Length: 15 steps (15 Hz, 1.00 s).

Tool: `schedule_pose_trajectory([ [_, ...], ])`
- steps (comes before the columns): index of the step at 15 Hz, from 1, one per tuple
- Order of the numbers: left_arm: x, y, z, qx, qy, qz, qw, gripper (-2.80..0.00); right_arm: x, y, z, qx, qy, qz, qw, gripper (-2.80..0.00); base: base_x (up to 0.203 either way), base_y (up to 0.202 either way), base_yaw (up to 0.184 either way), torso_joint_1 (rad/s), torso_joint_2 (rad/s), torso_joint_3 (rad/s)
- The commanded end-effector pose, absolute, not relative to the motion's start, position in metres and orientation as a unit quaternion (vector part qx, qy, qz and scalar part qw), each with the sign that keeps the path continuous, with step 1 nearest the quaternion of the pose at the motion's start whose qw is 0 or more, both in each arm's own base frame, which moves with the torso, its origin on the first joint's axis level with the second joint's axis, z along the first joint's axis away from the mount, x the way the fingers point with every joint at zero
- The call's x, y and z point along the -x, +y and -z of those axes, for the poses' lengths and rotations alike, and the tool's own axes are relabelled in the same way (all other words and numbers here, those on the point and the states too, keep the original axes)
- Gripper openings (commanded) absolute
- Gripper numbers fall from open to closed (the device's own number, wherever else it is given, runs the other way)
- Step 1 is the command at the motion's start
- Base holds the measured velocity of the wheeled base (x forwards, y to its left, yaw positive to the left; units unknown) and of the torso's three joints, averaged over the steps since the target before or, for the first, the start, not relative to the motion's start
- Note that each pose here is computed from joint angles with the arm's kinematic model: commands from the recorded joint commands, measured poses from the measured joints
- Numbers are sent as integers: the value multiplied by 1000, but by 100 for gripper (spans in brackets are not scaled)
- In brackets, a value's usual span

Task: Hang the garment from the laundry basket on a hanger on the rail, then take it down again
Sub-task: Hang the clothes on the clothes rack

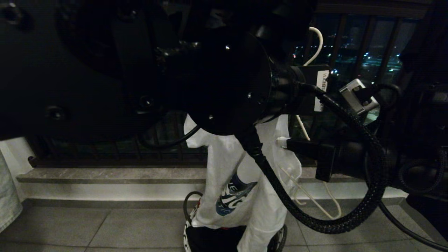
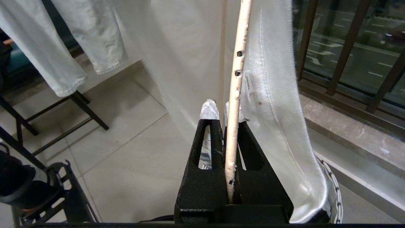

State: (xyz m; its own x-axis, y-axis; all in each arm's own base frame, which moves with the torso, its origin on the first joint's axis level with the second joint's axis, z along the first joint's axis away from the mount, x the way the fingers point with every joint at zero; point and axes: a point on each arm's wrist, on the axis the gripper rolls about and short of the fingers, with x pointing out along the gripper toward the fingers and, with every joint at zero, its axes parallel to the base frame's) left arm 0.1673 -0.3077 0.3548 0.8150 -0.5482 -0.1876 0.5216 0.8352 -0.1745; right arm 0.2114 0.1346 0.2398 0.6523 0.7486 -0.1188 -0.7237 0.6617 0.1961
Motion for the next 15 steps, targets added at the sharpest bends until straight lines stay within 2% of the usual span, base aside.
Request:
schedule_pose_trajectory([
  [1,-166,-311,-352,54,119,283,950,-280,-215,137,-233,-65,106,-406,905,-280,0,0,0,0,0,0],
  [10,-179,-325,-343,60,104,287,950,-280,-221,141,-228,-66,92,-408,906,-280,0,0,0,0,0,0],
  [15,-190,-315,-347,62,99,284,952,-280,-222,141,-229,-67,91,-408,906,-280,0,0,0,0,0,0],
])
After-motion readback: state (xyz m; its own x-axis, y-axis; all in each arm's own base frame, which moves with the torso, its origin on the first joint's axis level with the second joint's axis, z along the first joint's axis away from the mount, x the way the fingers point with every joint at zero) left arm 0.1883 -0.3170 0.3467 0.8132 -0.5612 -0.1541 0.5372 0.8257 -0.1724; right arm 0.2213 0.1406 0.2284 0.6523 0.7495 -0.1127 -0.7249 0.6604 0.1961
